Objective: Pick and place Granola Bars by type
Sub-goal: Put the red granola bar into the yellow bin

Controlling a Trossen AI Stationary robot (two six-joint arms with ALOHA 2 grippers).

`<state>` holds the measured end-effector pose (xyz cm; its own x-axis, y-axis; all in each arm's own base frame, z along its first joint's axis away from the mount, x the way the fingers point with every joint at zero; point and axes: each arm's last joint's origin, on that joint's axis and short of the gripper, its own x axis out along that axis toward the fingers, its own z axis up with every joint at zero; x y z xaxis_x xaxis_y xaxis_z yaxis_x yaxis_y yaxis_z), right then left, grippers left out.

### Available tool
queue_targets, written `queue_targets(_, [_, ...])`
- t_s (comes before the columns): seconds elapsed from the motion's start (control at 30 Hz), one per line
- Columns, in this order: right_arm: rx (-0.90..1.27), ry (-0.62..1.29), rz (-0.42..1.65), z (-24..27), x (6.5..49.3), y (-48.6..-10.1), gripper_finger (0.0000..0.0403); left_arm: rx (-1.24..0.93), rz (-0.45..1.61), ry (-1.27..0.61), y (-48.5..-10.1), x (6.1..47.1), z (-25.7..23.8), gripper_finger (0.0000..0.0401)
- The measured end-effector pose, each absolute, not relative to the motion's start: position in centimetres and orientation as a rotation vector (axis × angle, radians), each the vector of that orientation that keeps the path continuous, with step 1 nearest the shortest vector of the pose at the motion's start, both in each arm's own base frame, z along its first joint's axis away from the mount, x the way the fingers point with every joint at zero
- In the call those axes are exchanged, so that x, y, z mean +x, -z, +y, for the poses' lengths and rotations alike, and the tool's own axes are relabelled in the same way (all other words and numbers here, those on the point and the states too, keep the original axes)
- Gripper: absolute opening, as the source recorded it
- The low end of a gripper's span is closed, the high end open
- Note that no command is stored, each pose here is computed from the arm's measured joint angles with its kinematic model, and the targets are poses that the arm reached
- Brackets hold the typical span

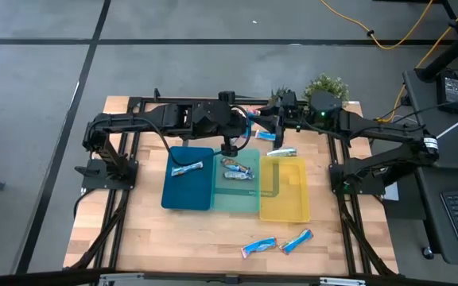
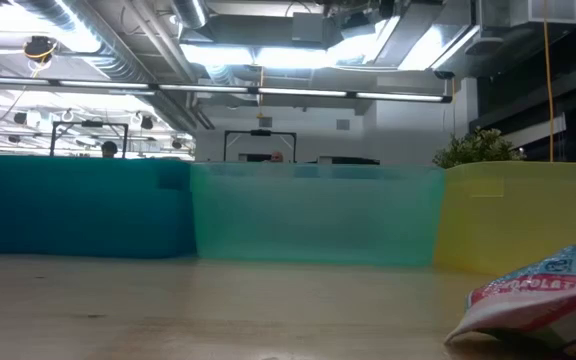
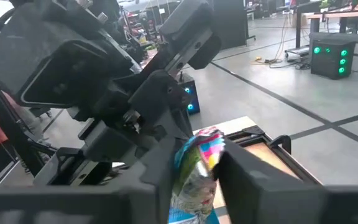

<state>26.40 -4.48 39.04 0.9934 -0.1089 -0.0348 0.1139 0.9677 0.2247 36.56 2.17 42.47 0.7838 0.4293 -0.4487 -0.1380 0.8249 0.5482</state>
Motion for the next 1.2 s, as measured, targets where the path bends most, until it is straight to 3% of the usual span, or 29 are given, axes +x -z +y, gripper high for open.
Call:
queue_targets(0.2, [0.204, 0.102, 0.025, -4.4, 26.4, -39.0, 0.0037, 0.518, 0.593, -0.323, -42.5, 36.6, 2.2, 0.0031])
queue_targets(0.4, [0.204, 0.097, 0.026, -4.4, 26.4, -39.0, 0.0040, 0.517, 0.594, -0.323, -42.5, 36.6, 2.2, 0.0048])
queue_targets(0.87, [0.181, 0.088, 0.018, -4.2, 25.6, -39.5, 0.0032, 0.444, 0.738, -0.444, -43.1, 32.9, 2.2, 0.0227])
queue_targets(1.2, [0.176, 0.102, 0.013, -3.1, 19.0, -42.0, 0.0023, 0.366, 0.713, -0.551, -43.9, 31.6, 2.4, 0.0243])
